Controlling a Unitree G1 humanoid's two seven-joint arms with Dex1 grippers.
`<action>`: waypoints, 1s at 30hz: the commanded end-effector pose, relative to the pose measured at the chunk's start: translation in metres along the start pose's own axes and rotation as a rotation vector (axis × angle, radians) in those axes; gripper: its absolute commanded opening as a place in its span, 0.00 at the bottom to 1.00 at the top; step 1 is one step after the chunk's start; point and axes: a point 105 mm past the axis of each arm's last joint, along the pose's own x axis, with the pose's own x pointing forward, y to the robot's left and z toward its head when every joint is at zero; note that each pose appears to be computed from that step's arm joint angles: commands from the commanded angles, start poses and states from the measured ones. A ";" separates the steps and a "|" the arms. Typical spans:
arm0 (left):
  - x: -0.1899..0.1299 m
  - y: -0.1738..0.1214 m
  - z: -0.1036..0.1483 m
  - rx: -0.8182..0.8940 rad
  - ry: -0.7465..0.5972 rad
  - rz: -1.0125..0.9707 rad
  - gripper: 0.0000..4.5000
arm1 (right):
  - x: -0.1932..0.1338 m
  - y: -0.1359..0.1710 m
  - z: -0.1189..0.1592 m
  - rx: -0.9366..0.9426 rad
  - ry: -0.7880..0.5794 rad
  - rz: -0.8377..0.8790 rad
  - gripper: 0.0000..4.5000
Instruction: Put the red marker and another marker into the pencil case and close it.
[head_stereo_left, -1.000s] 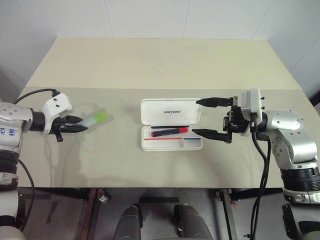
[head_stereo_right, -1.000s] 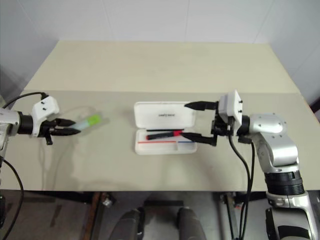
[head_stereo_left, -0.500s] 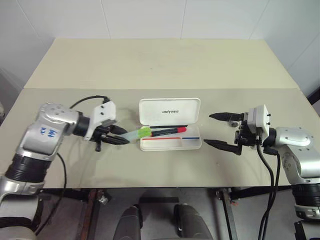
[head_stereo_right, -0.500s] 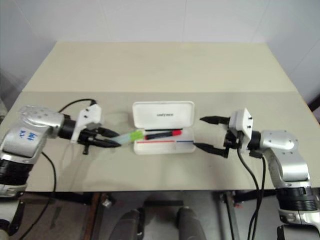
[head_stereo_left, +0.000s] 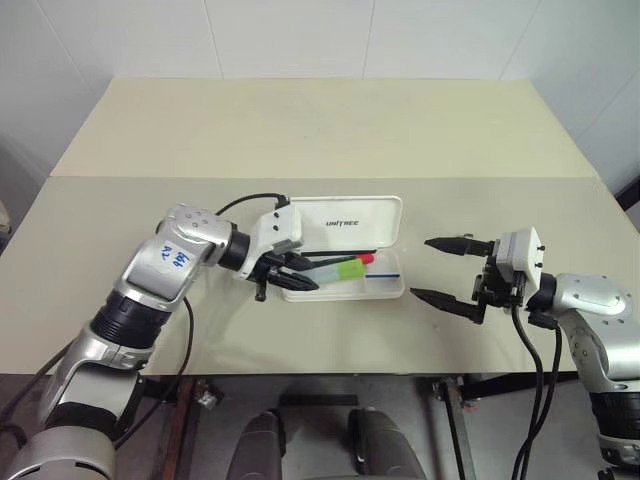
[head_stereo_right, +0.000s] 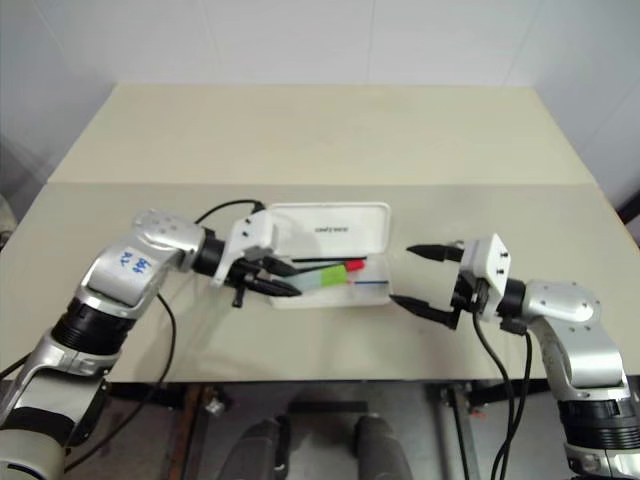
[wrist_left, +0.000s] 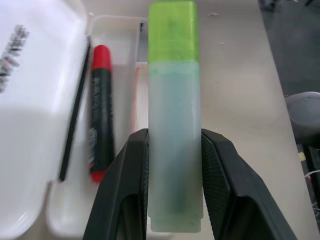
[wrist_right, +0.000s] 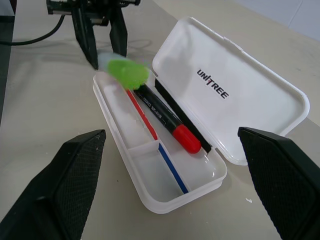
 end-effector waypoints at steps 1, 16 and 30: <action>0.001 0.003 0.008 0.051 0.006 0.009 0.24 | -0.006 -0.002 0.015 -0.055 -0.030 -0.028 1.00; 0.005 0.014 -0.005 0.077 0.075 0.030 0.24 | -0.007 0.000 0.015 -0.055 -0.032 -0.051 1.00; 0.010 0.013 0.018 0.110 -0.019 0.010 0.99 | -0.007 -0.003 0.013 -0.045 -0.039 -0.062 1.00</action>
